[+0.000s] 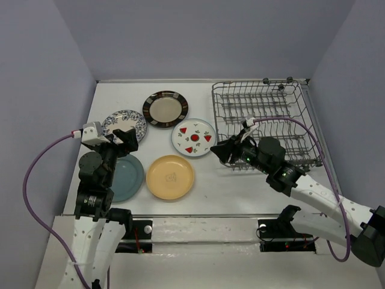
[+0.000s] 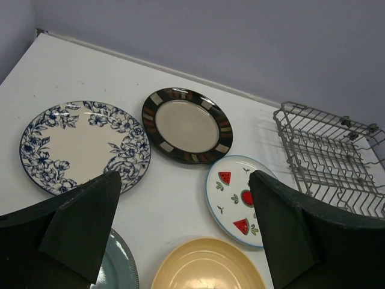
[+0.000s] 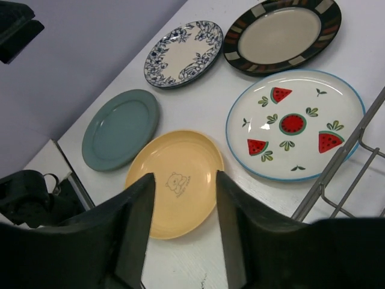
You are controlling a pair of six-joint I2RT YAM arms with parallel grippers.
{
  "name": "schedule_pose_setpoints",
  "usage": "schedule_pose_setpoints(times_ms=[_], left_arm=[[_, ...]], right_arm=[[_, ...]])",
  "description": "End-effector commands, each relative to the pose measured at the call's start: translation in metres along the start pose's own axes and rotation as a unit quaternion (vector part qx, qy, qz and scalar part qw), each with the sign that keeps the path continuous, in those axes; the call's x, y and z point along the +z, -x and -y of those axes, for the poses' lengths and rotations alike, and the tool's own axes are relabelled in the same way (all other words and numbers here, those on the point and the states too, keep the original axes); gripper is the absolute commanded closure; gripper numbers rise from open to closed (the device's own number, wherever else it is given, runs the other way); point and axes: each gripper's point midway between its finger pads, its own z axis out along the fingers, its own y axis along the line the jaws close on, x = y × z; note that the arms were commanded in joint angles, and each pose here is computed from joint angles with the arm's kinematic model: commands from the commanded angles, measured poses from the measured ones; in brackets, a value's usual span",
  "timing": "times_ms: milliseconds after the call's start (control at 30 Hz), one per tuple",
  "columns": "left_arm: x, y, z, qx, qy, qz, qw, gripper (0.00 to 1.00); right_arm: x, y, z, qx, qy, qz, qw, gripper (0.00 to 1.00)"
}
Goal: Load the plates into the dish rack
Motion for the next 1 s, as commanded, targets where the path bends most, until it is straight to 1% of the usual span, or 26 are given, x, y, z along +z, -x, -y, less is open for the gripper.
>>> schedule_pose_setpoints(times_ms=[0, 67, 167, 200, 300, 333, 467, 500, 567, 600, 633, 700, 733, 767, 800, 833, 900, 933, 967], left_arm=[[0.009, 0.002, 0.004, -0.018, -0.010, 0.003, 1.000, 0.01], [0.011, -0.003, -0.001, -0.020, 0.003, -0.005, 1.000, 0.01], [0.015, -0.012, -0.021, -0.028, 0.061, -0.023, 0.997, 0.01], [0.017, -0.021, -0.032, -0.028, 0.092, -0.037, 0.995, 0.01], [0.023, -0.028, -0.047, -0.042, 0.139, -0.053, 0.988, 0.01], [0.029, -0.038, -0.052, -0.047, 0.151, -0.069, 0.985, 0.01], [0.048, -0.053, -0.060, -0.110, 0.157, -0.078, 0.978, 0.04], [0.052, -0.052, -0.070, -0.135, 0.172, -0.070, 0.973, 0.07], [0.062, -0.057, -0.088, -0.147, 0.198, -0.066, 0.967, 0.09], [0.065, -0.063, -0.111, -0.162, 0.233, -0.070, 0.956, 0.10], [0.070, -0.058, -0.122, -0.170, 0.239, -0.057, 0.954, 0.11], [0.072, -0.058, -0.148, -0.186, 0.267, -0.056, 0.944, 0.13], [0.071, -0.062, -0.175, -0.198, 0.303, -0.058, 0.930, 0.13], [0.071, -0.065, -0.186, -0.202, 0.318, -0.060, 0.924, 0.13], [0.071, -0.067, -0.195, -0.206, 0.328, -0.064, 0.920, 0.13], [0.074, -0.079, -0.206, -0.213, 0.340, -0.079, 0.913, 0.13], [0.080, -0.083, -0.215, -0.213, 0.344, -0.096, 0.910, 0.13], [0.085, -0.097, -0.222, -0.214, 0.351, -0.119, 0.904, 0.13], [0.091, -0.095, -0.224, -0.210, 0.351, -0.122, 0.904, 0.13]], right_arm=[[0.001, 0.018, -0.008, 0.005, 0.016, 0.036, 0.999, 0.59], [0.001, 0.013, -0.013, 0.008, 0.030, 0.024, 0.999, 0.63], [0.003, 0.010, -0.019, 0.012, 0.046, 0.012, 0.999, 0.63], [0.004, 0.010, -0.019, 0.013, 0.048, 0.013, 0.999, 0.63], [0.005, 0.007, -0.018, 0.014, 0.047, 0.010, 0.999, 0.62], [0.005, 0.005, -0.017, 0.015, 0.046, 0.009, 0.999, 0.61], [0.002, 0.005, -0.017, 0.013, 0.047, 0.012, 0.999, 0.60], [0.001, 0.006, -0.017, 0.013, 0.046, 0.014, 0.999, 0.59], [0.001, 0.005, -0.016, 0.013, 0.045, 0.014, 0.999, 0.59], [0.002, 0.004, -0.016, 0.013, 0.044, 0.012, 0.999, 0.58], [0.002, 0.002, -0.016, 0.014, 0.047, 0.009, 0.999, 0.58], [0.003, 0.003, -0.018, 0.015, 0.050, 0.008, 0.999, 0.58], [0.002, 0.003, -0.018, 0.015, 0.051, 0.008, 0.999, 0.58], [0.002, 0.004, -0.018, 0.015, 0.049, 0.010, 0.999, 0.58], [0.002, 0.004, -0.018, 0.014, 0.049, 0.010, 0.999, 0.58], [0.001, 0.003, -0.018, 0.014, 0.049, 0.009, 0.999, 0.58], [-0.001, 0.005, -0.018, 0.014, 0.049, 0.013, 0.999, 0.58], [-0.002, 0.006, -0.019, 0.014, 0.050, 0.014, 0.999, 0.58], [-0.003, 0.007, -0.020, 0.014, 0.052, 0.015, 0.998, 0.58]])
